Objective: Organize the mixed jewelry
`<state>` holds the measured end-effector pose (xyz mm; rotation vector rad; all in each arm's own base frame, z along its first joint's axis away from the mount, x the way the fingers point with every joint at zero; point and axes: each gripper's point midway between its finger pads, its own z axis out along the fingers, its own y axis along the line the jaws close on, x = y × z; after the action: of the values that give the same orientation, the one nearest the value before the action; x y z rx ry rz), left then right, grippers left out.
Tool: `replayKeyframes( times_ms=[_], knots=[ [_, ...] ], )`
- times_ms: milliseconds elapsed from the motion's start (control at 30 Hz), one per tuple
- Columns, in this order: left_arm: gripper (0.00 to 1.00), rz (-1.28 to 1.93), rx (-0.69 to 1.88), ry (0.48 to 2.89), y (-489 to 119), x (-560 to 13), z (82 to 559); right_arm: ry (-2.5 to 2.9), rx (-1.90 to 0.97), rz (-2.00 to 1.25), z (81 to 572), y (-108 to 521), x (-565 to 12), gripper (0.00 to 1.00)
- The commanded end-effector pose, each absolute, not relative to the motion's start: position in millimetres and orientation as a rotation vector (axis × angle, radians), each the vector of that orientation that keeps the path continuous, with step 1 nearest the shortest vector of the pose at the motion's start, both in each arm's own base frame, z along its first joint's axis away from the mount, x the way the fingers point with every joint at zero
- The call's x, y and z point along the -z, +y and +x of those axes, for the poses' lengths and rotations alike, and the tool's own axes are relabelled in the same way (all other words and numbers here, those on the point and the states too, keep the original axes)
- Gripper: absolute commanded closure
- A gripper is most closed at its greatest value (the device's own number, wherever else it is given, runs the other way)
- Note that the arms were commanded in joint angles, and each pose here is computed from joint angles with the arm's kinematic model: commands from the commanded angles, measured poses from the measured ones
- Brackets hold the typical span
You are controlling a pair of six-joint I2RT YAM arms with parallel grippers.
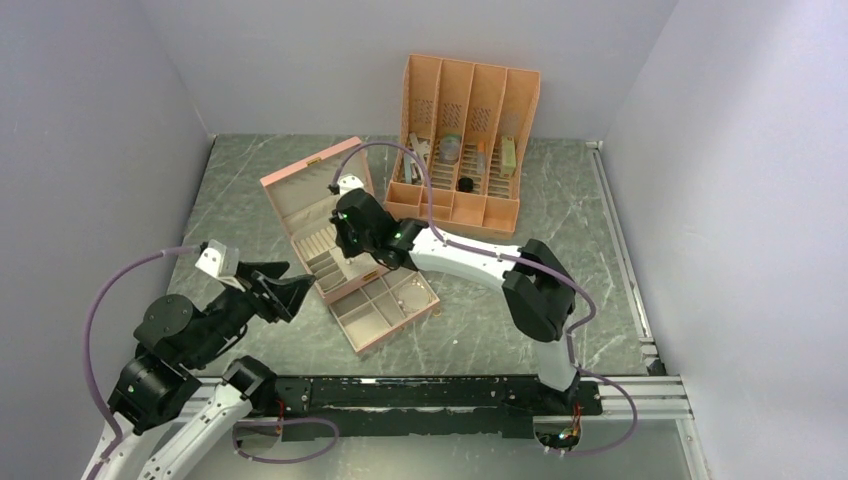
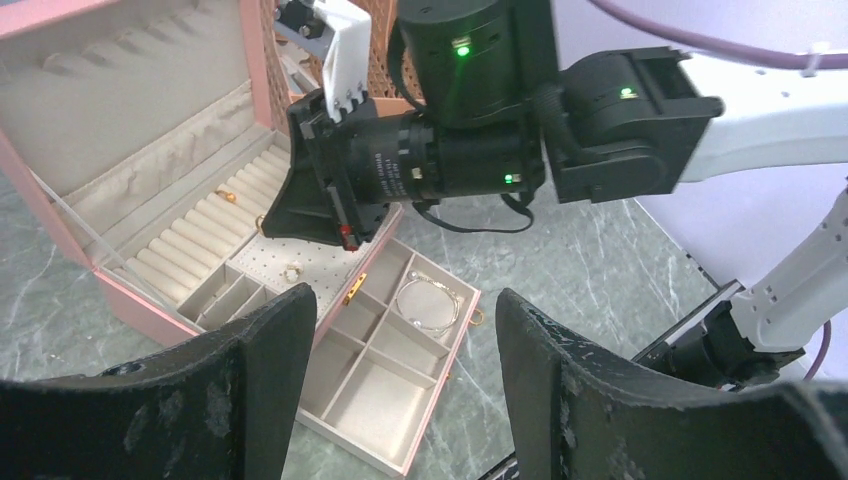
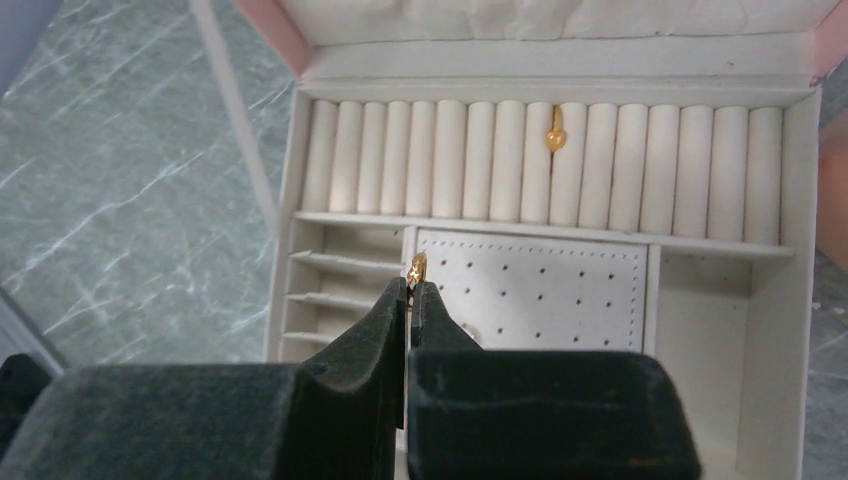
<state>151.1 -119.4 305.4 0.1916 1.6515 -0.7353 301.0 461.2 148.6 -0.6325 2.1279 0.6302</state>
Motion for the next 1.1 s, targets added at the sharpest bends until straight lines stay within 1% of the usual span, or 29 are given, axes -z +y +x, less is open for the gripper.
replayKeyframes(
  times_ms=[0, 433, 1067],
  knots=[
    [0.30, 0.157, 0.720, 1.647, -113.3, -303.6, 151.2, 2.087, -0.618, -0.599, 327.1, 466.8, -151.4, 1.00],
    [0.30, 0.157, 0.719, 1.650, -113.8, -302.5, 152.2, 2.105, -0.550, -0.593, 357.9, 471.5, -124.2, 1.00],
    [0.30, 0.155, 0.722, 1.645, -113.3, -302.5, 151.3, 2.139, -0.512, -0.590, 375.0, 471.2, -97.2, 1.00]
  ],
)
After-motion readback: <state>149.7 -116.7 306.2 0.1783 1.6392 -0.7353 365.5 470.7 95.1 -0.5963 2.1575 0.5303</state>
